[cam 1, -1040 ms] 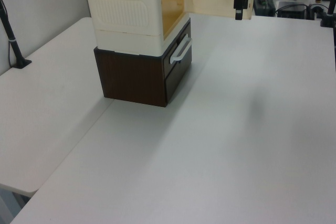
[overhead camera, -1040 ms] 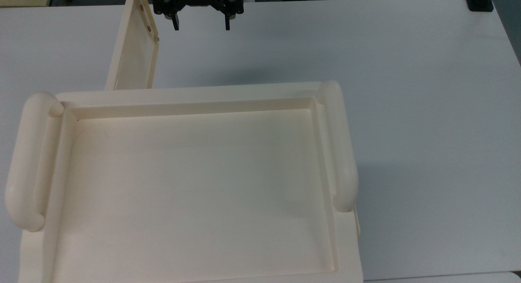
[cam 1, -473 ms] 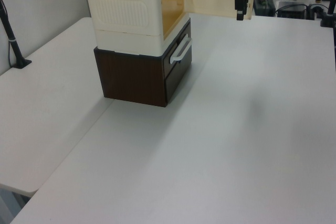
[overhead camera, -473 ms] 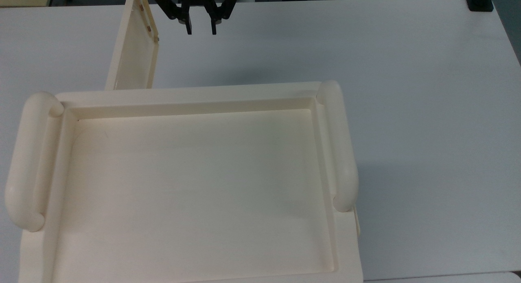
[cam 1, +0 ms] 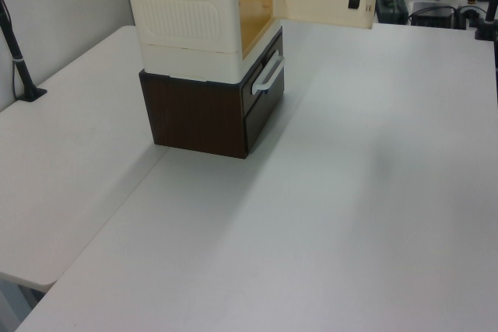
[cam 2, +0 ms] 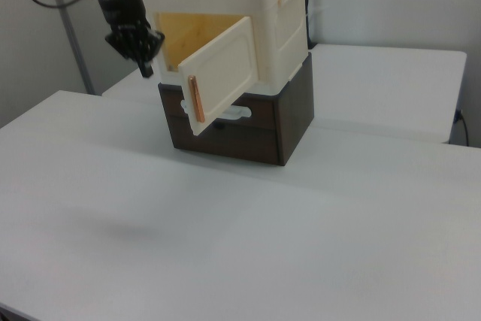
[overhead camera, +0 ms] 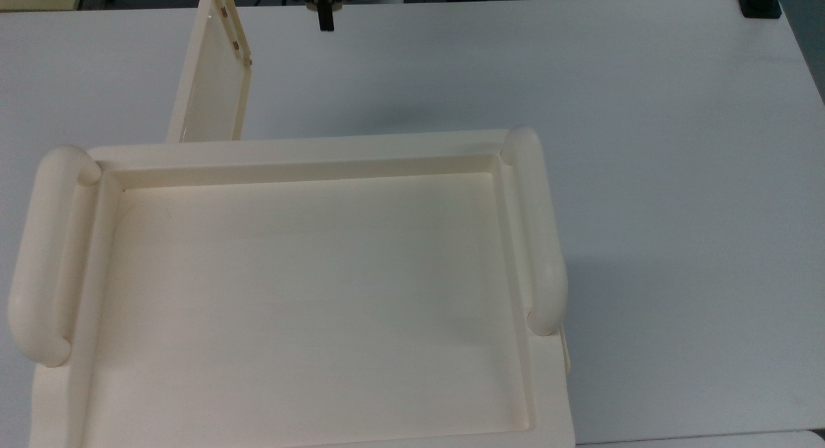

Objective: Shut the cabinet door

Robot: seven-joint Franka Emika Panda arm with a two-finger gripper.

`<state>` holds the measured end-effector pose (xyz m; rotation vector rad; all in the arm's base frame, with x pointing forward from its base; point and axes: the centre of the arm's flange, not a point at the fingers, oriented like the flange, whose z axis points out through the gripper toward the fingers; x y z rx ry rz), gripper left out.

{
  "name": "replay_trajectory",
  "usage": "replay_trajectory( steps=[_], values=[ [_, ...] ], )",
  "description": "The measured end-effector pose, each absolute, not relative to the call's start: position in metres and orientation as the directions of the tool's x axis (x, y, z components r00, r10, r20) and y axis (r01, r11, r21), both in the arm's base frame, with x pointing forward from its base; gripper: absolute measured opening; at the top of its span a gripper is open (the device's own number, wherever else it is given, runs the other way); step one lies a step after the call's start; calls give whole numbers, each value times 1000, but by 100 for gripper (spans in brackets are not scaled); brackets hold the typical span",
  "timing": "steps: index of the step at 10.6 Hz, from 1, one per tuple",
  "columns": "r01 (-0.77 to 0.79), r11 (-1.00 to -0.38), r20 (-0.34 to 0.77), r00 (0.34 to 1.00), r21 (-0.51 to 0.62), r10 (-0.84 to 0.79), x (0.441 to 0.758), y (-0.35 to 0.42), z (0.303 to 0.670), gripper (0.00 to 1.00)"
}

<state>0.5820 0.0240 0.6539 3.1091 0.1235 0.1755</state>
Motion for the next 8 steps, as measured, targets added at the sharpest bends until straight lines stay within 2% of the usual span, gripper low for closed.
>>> replay_trajectory(
  steps=[4,8],
  values=[
    [-20,-1000,257,966,17,-15,572,1,722,1],
    [-185,-983,394,905,21,-162,573,-91,745,1]
  ],
)
